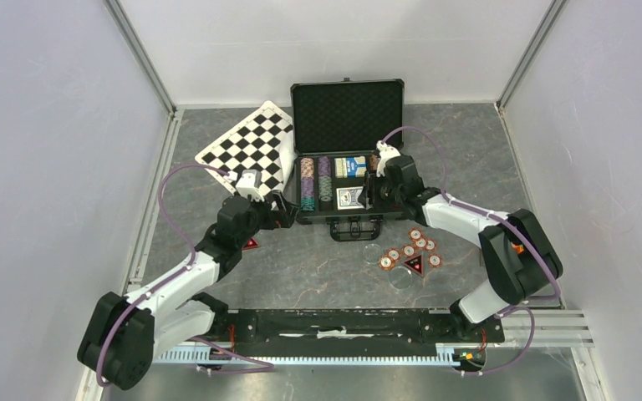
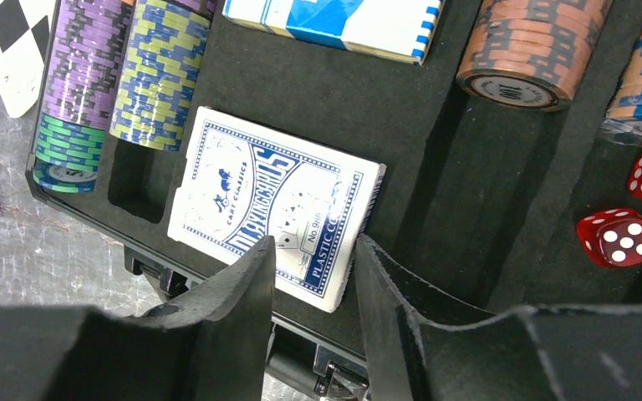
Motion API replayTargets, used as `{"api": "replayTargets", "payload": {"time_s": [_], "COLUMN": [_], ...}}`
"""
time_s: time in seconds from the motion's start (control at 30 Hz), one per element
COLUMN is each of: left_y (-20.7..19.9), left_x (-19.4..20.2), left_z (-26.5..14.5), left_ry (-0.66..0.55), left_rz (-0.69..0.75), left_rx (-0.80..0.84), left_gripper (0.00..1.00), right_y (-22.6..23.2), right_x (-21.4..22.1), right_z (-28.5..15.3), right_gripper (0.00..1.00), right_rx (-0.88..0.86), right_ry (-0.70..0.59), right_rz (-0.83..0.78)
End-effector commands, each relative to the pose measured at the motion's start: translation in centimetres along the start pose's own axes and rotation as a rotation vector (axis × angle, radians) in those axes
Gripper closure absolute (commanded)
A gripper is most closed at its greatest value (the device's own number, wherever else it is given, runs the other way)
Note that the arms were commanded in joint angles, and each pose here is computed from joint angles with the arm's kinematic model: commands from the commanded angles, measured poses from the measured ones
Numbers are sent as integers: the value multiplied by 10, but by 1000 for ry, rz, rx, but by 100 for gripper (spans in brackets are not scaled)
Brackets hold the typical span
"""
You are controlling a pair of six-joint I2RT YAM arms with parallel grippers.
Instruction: Pack up texas hold em set
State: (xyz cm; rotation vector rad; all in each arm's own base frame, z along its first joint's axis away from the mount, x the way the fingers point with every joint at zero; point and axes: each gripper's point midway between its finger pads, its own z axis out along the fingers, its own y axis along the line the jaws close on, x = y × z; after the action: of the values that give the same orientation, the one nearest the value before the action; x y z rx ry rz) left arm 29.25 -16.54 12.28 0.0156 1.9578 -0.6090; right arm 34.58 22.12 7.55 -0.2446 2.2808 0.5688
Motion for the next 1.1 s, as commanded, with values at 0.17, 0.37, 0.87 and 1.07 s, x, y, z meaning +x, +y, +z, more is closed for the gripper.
{"api": "replayTargets", "payload": {"time_s": [0.17, 0.37, 0.87, 1.07], "left_y": [-6, -8, -7, -5], "left_x": [-9, -13, -13, -8], "left_z": [3, -2, -4, -1], "left_ry": [-35, -64, -73, -60], "left_rz": [37, 37, 33, 33], "left_rx": [39, 52, 53, 49], "left_gripper": [0, 0, 0, 0], "right_y": [5, 32, -13, -3], "right_x": [-49, -58, -15, -30], "right_z": [-23, -18, 25, 21], "right_gripper": [51, 64, 100, 100], "right_rx": [46, -51, 125, 83], "right_ry": [-94, -95, 22, -17], "right_rz": [-77, -95, -94, -107]}}
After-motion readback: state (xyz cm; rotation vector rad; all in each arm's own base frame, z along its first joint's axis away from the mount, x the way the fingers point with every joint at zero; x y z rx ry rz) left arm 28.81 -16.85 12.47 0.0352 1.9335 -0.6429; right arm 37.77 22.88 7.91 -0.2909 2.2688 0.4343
